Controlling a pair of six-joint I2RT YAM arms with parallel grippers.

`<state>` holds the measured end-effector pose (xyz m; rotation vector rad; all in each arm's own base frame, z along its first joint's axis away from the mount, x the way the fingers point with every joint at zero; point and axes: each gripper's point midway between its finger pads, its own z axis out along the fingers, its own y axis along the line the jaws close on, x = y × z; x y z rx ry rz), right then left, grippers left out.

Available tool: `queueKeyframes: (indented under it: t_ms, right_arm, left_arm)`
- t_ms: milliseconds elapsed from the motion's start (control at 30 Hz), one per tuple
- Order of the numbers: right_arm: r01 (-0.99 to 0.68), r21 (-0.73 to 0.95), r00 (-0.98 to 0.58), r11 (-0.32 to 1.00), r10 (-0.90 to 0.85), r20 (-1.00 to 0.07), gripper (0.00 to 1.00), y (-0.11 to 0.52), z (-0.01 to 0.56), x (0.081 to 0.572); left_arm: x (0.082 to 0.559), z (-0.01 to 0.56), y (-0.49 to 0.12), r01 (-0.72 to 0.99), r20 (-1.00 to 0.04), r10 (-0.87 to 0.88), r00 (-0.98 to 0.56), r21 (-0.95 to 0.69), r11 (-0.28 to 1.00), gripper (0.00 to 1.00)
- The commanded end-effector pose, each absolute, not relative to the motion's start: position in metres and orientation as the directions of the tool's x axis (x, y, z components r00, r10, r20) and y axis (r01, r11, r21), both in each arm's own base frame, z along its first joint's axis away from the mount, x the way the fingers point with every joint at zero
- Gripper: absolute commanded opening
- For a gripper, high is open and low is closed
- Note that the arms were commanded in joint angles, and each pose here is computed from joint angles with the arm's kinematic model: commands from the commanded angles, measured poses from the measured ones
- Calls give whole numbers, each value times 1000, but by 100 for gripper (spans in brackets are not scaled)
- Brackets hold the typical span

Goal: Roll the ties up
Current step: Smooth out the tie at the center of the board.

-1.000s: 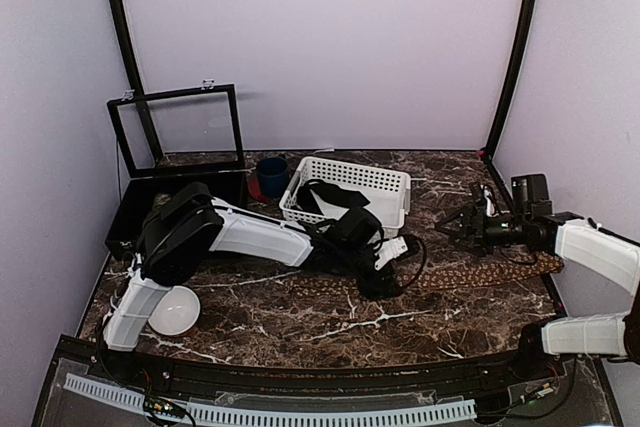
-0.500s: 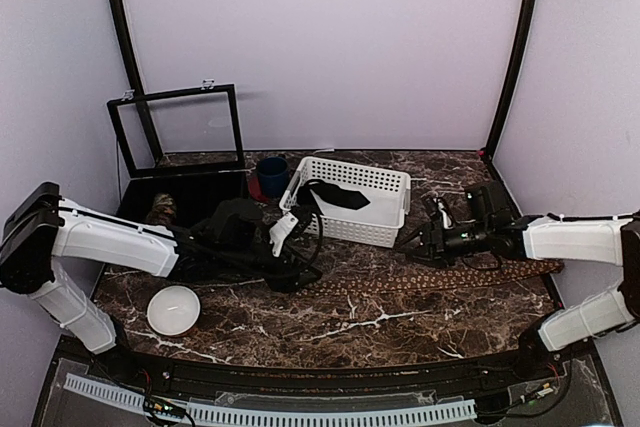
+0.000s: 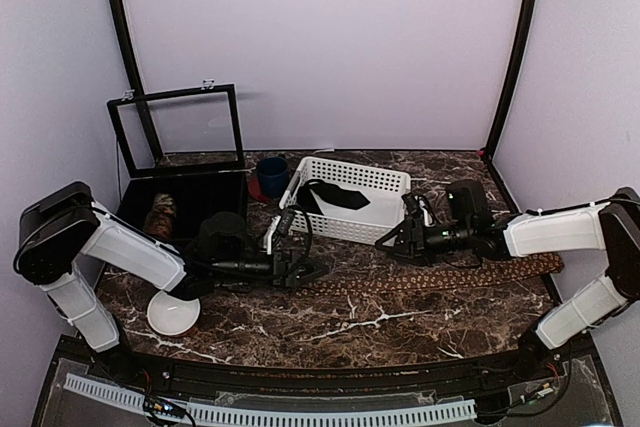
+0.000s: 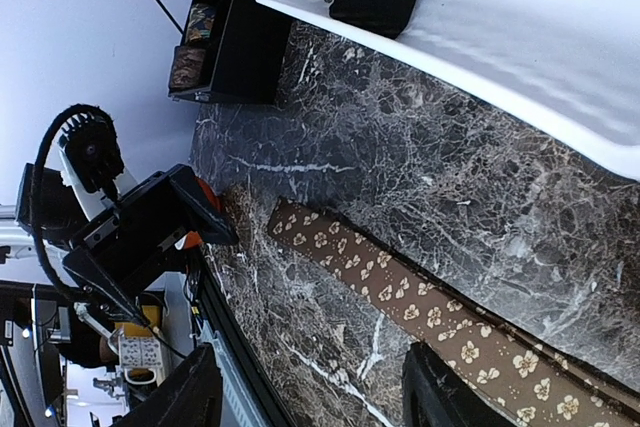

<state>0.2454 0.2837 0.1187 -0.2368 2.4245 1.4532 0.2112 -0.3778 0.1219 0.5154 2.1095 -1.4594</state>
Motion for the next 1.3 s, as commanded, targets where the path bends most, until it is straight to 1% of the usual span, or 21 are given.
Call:
queueKeyframes:
  t_ms: [0,100,200,367,433,533,633,733,800,867,933,967,1033,1133,1200,1267]
  right_arm:
    - [-337,824,-919,455,30,-393,61,290,135,254]
    - [-338,823,-920,456,26,-392,61,290,135,254]
    - [-340,822,-919,456,24,-394,61,291,136,255]
    - [-343,819,-919,460,17,-394,62,290,136,254]
    - [-339,818,-920,464,17,-391,61,289,134,253]
    - [-336,819,-922,465,14,-387,61,289,132,252]
    - [-330,822,-925,464,14,-380,61,290,130,252]
    - [-330,826,-926,457,12,-377,61,293,129,250]
    - [-330,828,-928,453,6,-373,61,296,128,248]
    - [-332,830,-928,448,2,-372,61,298,128,246]
    - [-335,830,-928,446,-3,-372,61,300,128,245]
    - [-338,830,-927,445,-3,-375,61,300,128,246]
    - [-347,824,-923,447,-7,-385,61,300,130,246]
    - [-357,816,-919,454,-14,-395,61,300,131,246]
    - [-360,813,-917,457,-15,-398,61,299,131,246]
    - [-364,811,-916,457,-16,-402,61,299,132,246]
  left_arm:
    - [207,146,-388,548,-568,-41,-822,-808,216,88]
    - [213,131,-387,522,-548,-39,-836,-815,252,90]
    - [220,111,-382,471,-502,-44,-864,-835,284,90]
    - [226,70,-366,316,-361,-82,-929,-890,330,89]
    - [225,60,-358,276,-330,-100,-939,-894,353,88]
    - [221,45,-349,235,-298,-98,-949,-882,409,87]
    - [220,36,-343,228,-300,-83,-950,-854,467,87]
    - [224,50,-347,299,-365,-48,-930,-824,482,87]
    - [229,68,-351,391,-446,8,-895,-776,495,86]
    - [232,85,-353,487,-532,81,-843,-690,535,84]
    - [228,98,-354,609,-613,203,-763,-578,543,83]
    - [222,96,-349,660,-628,284,-725,-513,549,83]
    - [218,100,-345,756,-679,389,-623,-394,522,86]
    - [217,82,-339,857,-679,563,-471,-200,475,89]
    - [211,70,-342,903,-653,652,-384,-118,414,89]
    - [209,59,-348,928,-636,702,-321,-62,367,90]
